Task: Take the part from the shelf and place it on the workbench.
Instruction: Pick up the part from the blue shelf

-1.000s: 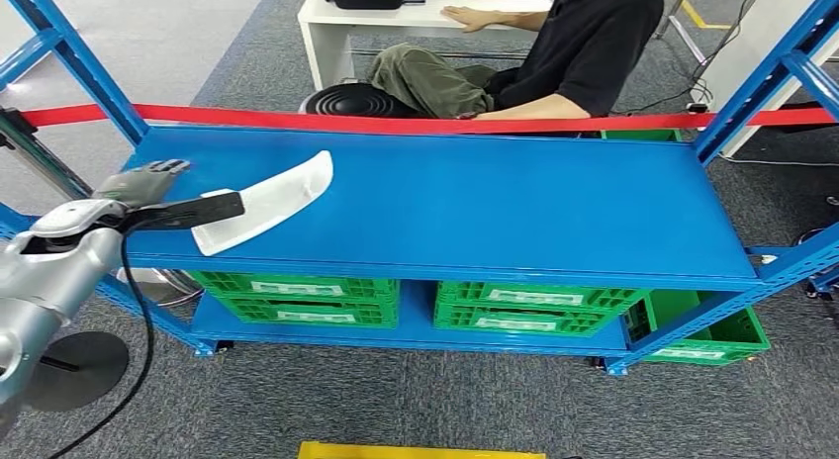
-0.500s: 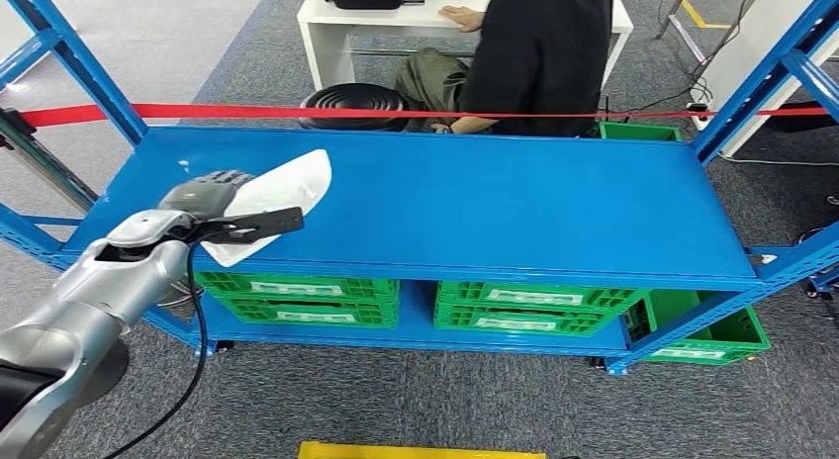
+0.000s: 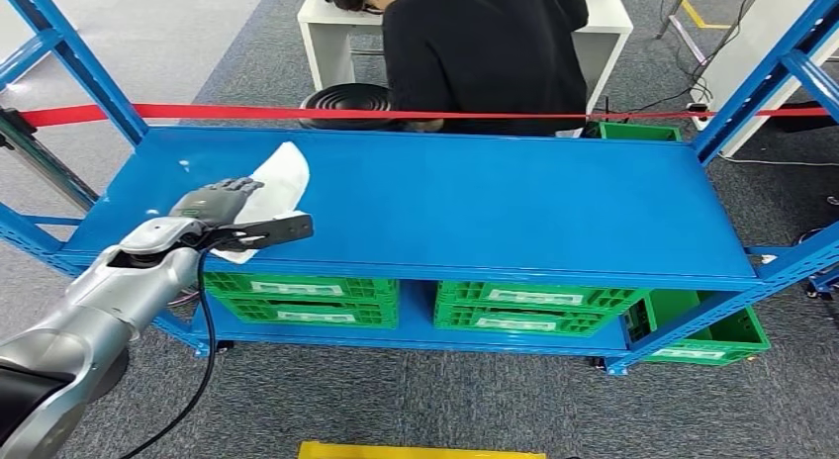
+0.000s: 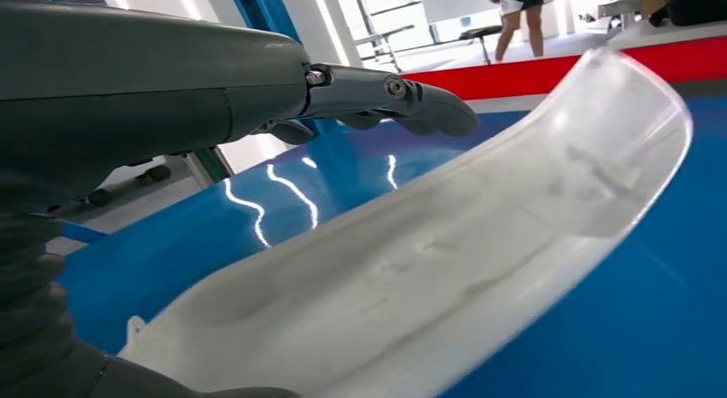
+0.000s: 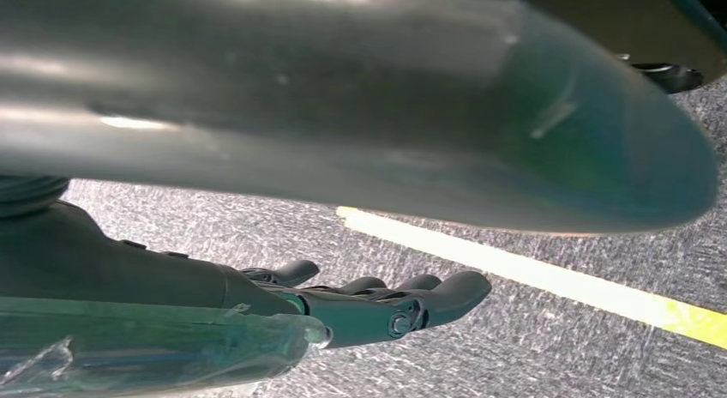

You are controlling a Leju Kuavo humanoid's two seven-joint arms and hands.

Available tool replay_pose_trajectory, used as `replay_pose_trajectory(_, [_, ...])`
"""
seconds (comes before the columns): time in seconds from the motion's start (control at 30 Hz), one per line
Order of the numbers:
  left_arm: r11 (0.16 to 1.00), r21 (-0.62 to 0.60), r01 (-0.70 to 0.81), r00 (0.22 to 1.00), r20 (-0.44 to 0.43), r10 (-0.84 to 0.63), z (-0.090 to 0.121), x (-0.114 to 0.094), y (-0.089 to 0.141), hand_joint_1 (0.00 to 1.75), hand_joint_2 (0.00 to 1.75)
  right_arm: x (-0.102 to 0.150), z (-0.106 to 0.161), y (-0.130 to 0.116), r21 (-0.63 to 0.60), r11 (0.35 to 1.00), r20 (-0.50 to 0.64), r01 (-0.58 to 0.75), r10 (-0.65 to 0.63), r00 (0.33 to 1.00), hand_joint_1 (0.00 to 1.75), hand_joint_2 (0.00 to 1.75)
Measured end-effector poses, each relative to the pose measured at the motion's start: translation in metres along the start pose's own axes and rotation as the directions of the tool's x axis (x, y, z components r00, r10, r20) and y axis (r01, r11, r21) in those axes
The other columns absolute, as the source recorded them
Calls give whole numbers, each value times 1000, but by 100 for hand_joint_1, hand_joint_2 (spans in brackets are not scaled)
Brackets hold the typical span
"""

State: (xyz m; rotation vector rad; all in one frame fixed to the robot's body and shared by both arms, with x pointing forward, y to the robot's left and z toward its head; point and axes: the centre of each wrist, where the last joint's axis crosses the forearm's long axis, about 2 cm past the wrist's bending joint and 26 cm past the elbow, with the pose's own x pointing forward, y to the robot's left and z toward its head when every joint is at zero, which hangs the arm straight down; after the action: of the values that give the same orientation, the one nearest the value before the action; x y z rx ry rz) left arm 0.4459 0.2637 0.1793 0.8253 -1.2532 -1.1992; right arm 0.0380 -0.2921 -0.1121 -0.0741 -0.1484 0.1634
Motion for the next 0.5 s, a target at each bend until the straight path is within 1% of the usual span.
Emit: replay_pose_trajectory(0.5, [1000,-4,15,1000,4,-15,0,1,-1,0,175,0,0,0,0,1000,0,-3,3,1000,0,0])
